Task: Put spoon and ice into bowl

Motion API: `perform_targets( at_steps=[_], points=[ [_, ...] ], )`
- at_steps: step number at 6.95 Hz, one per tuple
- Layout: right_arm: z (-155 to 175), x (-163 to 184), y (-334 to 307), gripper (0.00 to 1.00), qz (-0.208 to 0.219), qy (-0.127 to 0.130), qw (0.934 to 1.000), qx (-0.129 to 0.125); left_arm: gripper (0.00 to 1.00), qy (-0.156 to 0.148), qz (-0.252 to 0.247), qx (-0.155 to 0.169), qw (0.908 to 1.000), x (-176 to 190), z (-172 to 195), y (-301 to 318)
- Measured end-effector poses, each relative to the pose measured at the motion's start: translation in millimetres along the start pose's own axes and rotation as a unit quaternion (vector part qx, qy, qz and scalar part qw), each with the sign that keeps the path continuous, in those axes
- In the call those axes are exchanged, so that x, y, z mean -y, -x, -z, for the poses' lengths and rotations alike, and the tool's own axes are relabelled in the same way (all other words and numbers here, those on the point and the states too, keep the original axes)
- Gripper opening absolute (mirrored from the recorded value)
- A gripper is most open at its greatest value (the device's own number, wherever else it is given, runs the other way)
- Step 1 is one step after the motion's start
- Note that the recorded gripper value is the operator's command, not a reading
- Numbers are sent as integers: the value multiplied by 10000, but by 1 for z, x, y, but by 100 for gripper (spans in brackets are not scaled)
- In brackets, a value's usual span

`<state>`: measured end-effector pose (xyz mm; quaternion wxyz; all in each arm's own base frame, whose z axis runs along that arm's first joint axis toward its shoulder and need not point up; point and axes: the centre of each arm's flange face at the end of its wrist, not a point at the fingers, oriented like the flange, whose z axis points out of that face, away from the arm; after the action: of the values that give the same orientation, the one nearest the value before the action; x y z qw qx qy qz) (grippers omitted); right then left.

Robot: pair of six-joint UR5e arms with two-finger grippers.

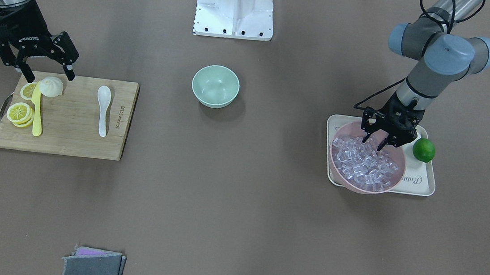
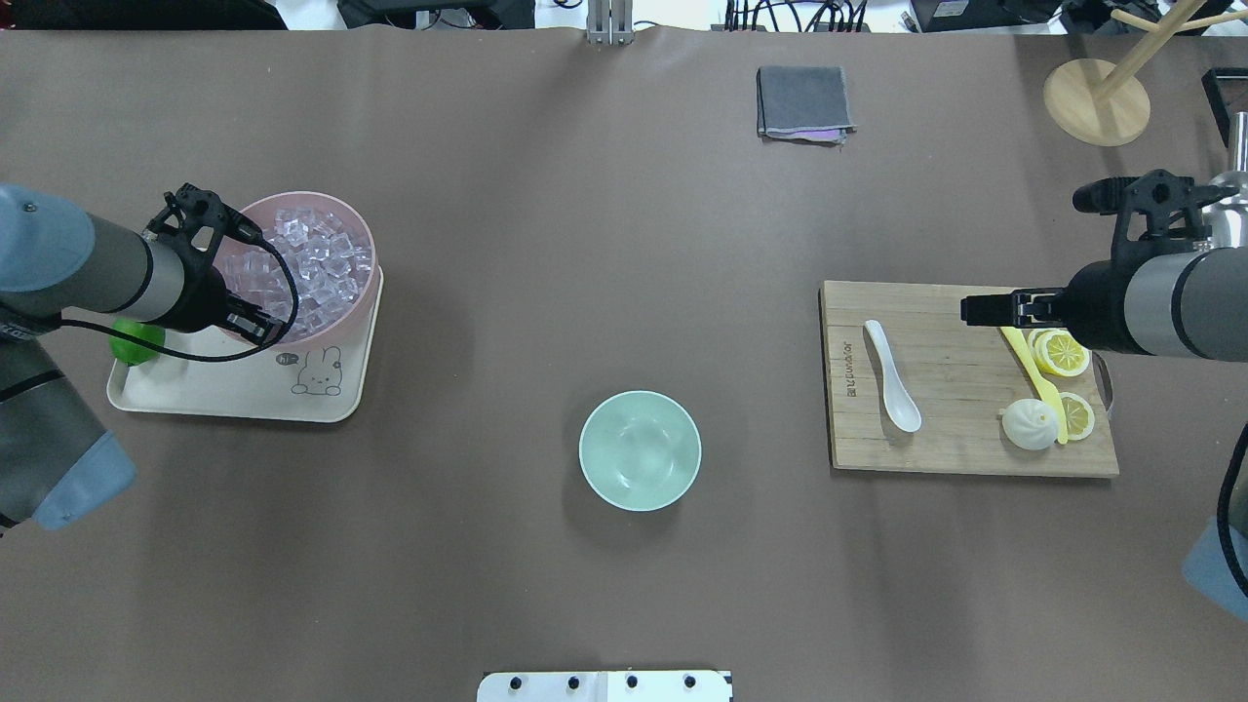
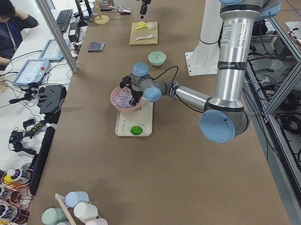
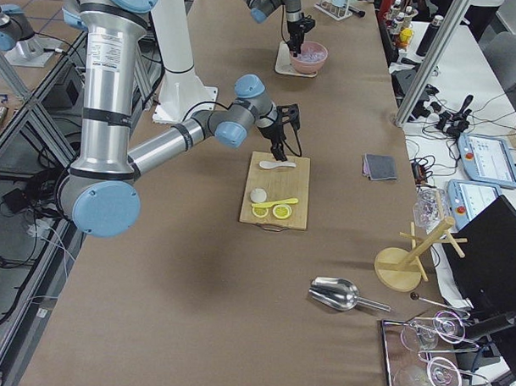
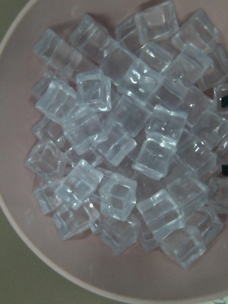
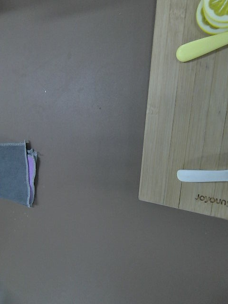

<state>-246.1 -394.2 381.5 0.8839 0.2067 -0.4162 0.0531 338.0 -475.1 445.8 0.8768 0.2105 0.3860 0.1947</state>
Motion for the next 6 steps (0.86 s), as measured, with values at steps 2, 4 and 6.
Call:
perform_targets(
  at_steps=[2, 4, 6],
  points=[
    [0, 0, 0, 99, -1, -3, 10000, 1, 0, -15, -9, -16, 10000, 1, 2, -1],
    [0, 0, 0, 99, 0, -4, 10000, 4, 0, -68, -27, -124, 9999, 3, 13, -5],
    [0, 0, 1, 99, 3, -4, 10000, 12, 0, -251, 24, -369, 9990, 19, 45, -2]
  ],
)
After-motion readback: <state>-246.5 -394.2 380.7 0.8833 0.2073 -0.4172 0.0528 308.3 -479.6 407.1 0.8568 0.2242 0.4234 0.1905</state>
